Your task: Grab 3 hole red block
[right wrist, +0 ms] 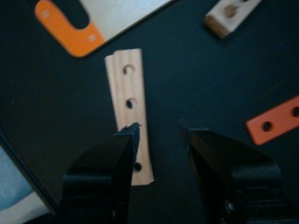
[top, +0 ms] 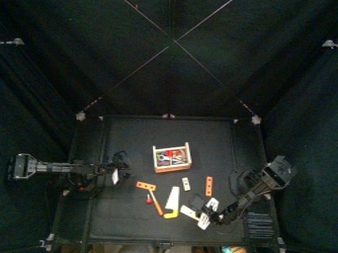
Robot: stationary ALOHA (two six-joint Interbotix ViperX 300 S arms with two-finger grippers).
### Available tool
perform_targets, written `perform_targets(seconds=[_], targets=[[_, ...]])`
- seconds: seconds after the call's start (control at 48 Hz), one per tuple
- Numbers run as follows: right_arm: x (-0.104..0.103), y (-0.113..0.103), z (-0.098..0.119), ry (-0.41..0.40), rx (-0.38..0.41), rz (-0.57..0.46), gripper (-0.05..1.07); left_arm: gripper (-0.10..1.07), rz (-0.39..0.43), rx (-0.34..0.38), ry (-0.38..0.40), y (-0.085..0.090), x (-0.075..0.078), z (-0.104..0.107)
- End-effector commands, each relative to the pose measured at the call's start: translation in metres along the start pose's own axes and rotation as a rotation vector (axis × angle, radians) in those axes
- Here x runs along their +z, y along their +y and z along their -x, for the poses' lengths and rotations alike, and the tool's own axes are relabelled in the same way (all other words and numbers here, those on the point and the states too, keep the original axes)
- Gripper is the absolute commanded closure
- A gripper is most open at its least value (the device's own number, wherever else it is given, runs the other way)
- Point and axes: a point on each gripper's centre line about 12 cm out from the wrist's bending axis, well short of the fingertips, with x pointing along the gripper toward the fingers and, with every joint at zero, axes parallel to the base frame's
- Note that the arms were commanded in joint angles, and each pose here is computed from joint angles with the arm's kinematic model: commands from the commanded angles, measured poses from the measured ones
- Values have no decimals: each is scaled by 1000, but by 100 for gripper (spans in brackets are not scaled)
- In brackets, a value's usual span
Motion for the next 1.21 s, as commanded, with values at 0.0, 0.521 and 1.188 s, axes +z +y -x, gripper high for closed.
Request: perform_targets(seconds=[0.0,0.521,1.188], targets=[[16,-13,15,-19,-13,-75,23,12,-7,-13,-34,-4,12,-1],[25,-87,-23,32,-297,-545,18,12,-11,-17,-50,-5,14,2],[-3,-111,-63,156,-314,-715,1,12,-6,-16,-40,-4,11,2]])
